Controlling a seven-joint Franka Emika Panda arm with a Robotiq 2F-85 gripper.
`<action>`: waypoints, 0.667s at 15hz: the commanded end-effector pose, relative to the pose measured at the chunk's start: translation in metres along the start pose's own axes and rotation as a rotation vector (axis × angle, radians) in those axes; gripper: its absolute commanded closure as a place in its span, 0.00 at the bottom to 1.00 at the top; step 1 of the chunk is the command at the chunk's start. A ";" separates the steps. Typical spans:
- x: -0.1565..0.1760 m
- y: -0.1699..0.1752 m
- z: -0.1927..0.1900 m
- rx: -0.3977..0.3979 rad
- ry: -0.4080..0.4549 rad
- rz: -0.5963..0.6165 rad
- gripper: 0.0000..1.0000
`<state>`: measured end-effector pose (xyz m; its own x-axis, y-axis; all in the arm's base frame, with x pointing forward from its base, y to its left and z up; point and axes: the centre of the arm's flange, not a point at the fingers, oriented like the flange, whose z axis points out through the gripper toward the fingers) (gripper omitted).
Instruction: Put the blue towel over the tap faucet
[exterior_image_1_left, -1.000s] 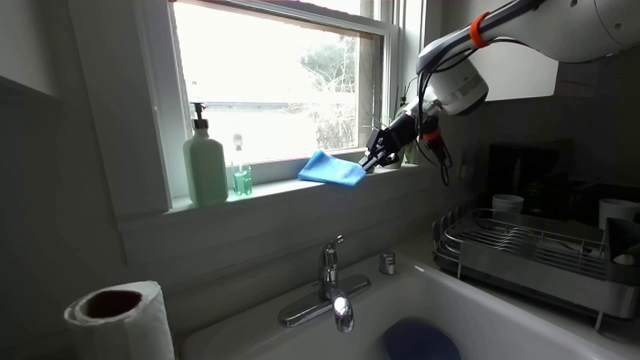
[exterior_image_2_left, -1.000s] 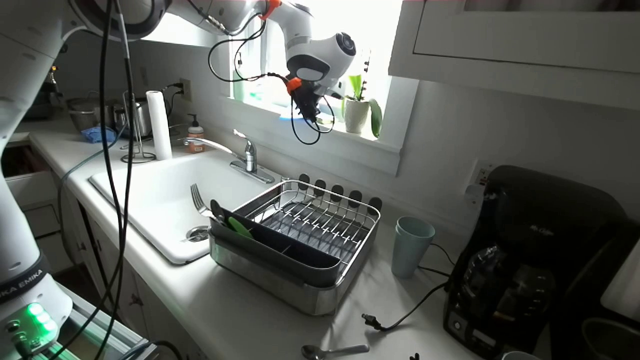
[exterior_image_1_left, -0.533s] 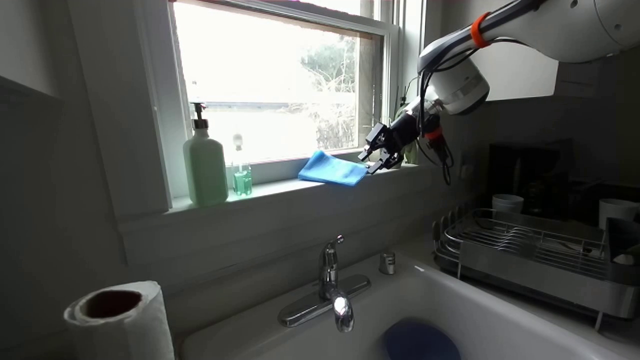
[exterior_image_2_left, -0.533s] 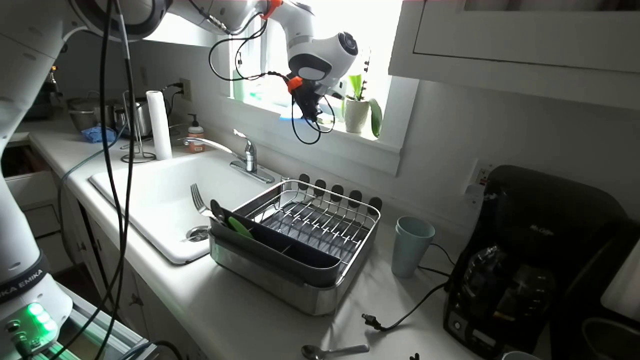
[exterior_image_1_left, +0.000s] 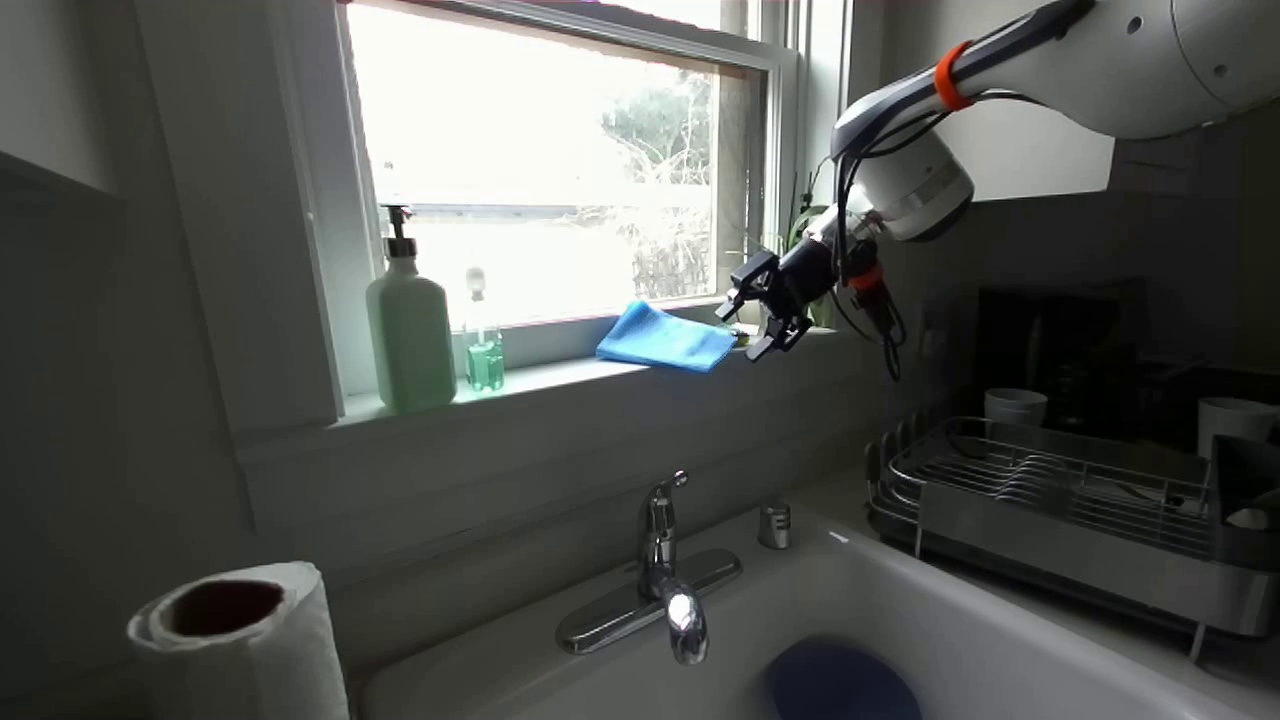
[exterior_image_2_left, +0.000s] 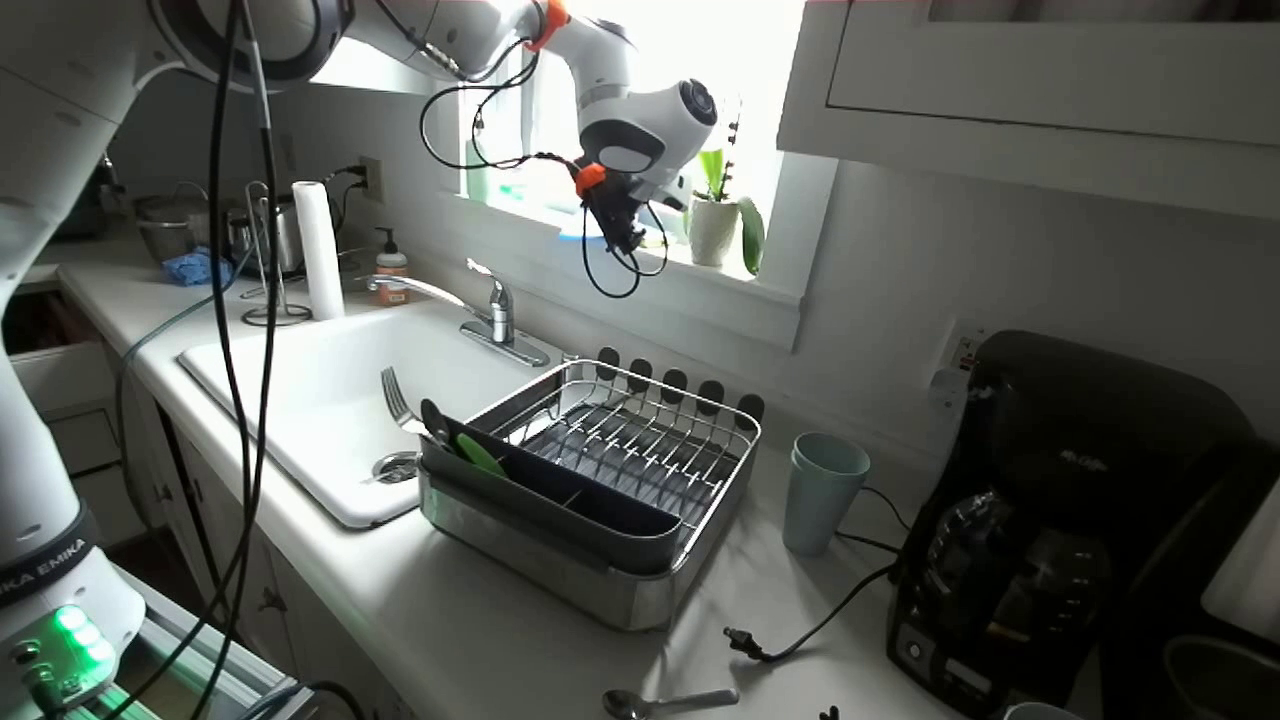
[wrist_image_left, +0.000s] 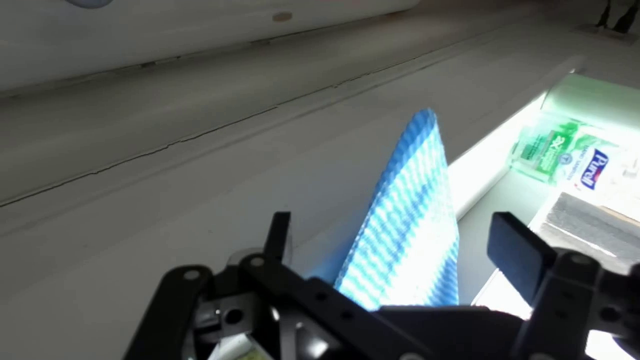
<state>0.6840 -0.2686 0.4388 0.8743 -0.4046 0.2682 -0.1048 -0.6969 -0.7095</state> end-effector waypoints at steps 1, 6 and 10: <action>0.013 0.002 0.001 0.022 0.003 -0.003 0.23; 0.015 0.001 0.000 0.017 0.007 -0.012 0.53; 0.016 -0.002 -0.003 0.014 0.011 -0.020 0.81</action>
<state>0.6906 -0.2704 0.4407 0.8716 -0.4000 0.2834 -0.0933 -0.7028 -0.7052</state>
